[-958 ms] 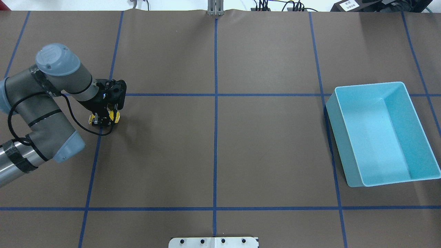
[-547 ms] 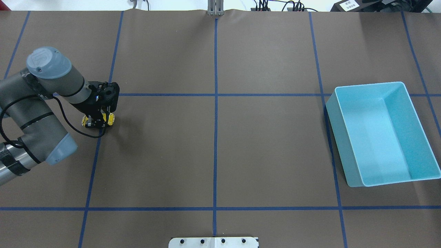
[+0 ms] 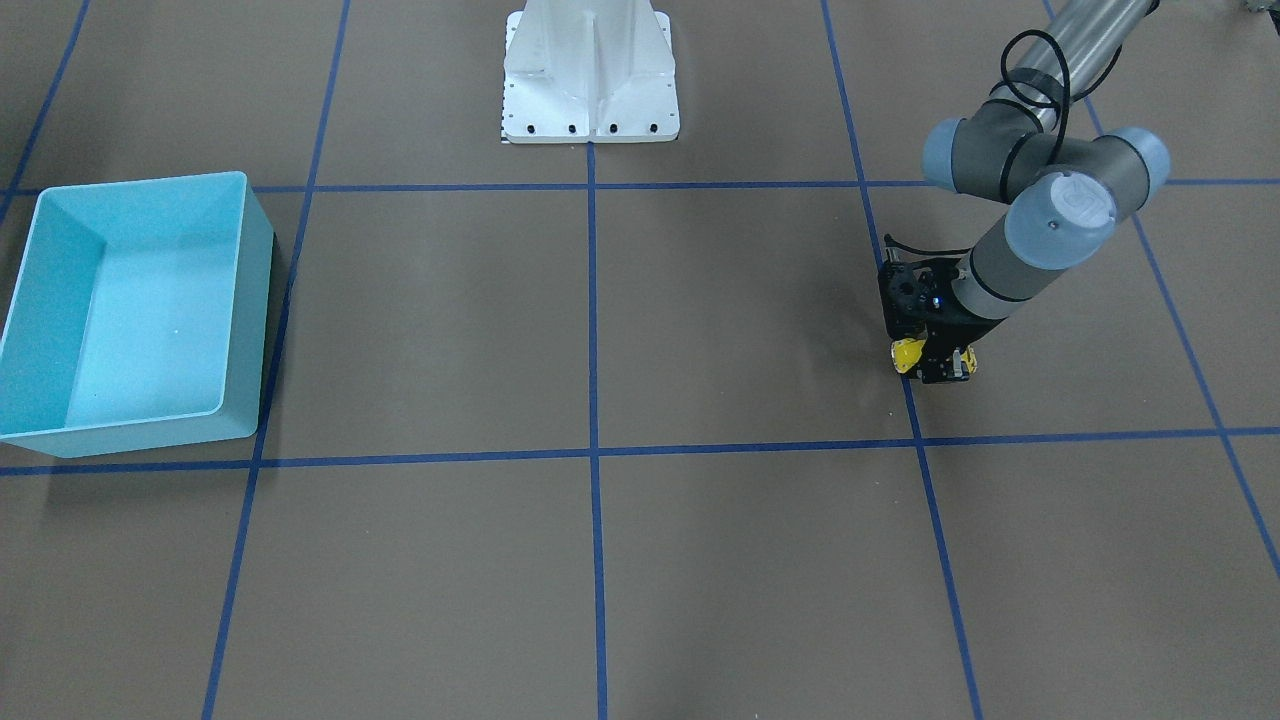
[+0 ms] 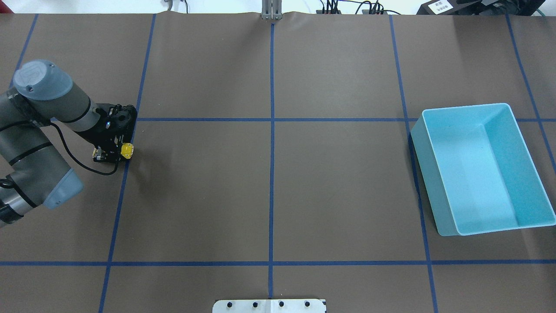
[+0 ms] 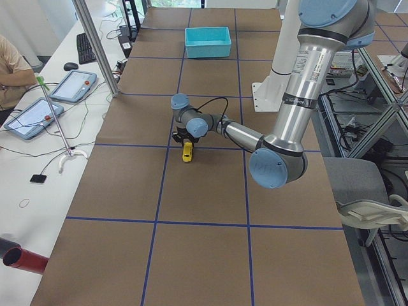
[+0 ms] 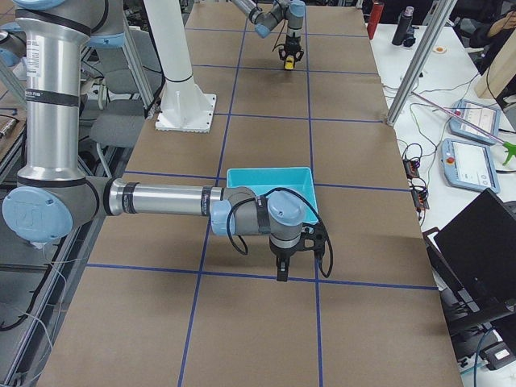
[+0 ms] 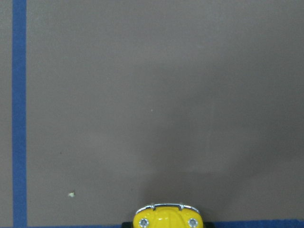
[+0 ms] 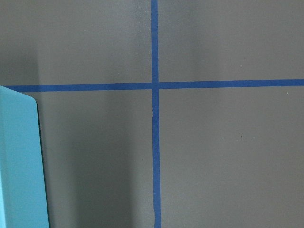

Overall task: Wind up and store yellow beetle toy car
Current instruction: 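Drag the car farther backward toward the table edge with the left gripper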

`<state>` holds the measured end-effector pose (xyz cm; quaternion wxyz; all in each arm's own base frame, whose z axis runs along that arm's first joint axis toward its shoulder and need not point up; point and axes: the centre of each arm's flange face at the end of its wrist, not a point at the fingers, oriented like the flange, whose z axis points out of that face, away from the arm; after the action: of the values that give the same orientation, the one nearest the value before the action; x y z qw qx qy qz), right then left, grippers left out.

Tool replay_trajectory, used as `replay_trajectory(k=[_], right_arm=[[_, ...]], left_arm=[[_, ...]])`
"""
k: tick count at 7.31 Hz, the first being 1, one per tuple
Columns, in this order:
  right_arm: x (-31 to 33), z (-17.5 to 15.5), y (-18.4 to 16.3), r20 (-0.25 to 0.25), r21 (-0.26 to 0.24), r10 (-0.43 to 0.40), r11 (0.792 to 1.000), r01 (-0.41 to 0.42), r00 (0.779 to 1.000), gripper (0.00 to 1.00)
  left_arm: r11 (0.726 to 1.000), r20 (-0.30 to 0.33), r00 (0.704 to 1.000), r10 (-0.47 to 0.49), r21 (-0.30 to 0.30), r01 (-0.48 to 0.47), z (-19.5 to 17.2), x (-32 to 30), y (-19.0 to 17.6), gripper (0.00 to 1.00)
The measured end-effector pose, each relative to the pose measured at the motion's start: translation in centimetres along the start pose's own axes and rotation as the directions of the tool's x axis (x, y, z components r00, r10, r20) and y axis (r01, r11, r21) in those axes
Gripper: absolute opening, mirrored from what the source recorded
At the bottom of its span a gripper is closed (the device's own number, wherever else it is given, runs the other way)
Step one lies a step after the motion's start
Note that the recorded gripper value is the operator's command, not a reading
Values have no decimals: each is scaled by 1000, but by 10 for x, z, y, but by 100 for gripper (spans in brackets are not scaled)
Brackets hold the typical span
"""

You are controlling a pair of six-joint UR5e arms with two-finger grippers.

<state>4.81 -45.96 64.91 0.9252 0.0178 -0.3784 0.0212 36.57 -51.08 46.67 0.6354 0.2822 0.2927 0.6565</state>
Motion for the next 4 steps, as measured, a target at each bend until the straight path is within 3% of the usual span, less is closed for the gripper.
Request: replay_trajectory(k=[4], right_arm=[[-1, 1, 0, 0, -3, -1, 1000, 1, 1000, 100]], left_arm=[[1000, 3, 1000, 8, 17, -8, 5, 13, 29, 0]])
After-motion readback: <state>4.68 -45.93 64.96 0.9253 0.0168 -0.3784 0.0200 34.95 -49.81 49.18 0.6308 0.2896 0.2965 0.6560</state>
